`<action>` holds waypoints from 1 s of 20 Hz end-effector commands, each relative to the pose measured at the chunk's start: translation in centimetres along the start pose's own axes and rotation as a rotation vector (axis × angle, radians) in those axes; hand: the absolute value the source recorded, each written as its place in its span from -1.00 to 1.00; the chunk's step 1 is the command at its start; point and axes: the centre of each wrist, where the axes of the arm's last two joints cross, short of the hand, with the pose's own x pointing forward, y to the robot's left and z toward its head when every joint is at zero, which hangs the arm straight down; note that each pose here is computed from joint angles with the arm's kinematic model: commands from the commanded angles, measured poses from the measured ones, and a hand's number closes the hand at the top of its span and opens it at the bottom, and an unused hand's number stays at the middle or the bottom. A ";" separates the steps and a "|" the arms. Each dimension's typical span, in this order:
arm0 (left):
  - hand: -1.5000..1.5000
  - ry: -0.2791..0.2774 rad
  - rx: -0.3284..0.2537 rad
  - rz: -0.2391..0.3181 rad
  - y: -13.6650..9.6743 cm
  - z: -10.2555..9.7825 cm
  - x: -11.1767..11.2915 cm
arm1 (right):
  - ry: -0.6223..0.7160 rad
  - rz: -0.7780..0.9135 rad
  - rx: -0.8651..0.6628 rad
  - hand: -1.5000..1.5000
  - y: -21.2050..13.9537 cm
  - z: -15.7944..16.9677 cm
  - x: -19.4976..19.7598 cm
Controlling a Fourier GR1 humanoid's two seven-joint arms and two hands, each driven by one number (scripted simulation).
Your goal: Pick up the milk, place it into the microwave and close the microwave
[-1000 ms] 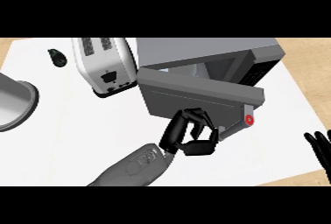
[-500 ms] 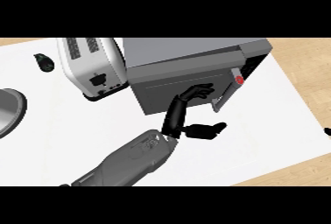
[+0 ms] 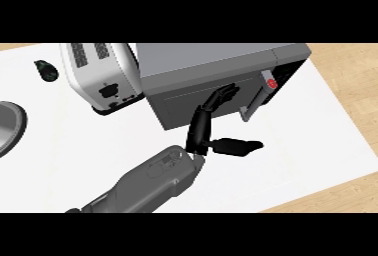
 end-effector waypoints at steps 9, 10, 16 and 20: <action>-1.00 -0.011 0.097 0.021 0.5 -2.6 1.0 | -0.022 0.071 -0.004 1.00 -1.5 -2.2 -0.3; -1.00 -0.016 0.099 0.016 0.8 -2.5 0.6 | -0.018 0.066 -0.010 1.00 -1.4 -2.1 -0.4; -1.00 -0.028 0.112 0.023 0.7 -3.0 0.9 | -0.030 0.070 -0.001 1.00 -1.7 -2.9 -0.5; -1.00 -0.041 0.086 0.029 0.5 -2.5 0.7 | -0.010 -0.349 -0.081 -1.00 2.6 -1.7 -4.1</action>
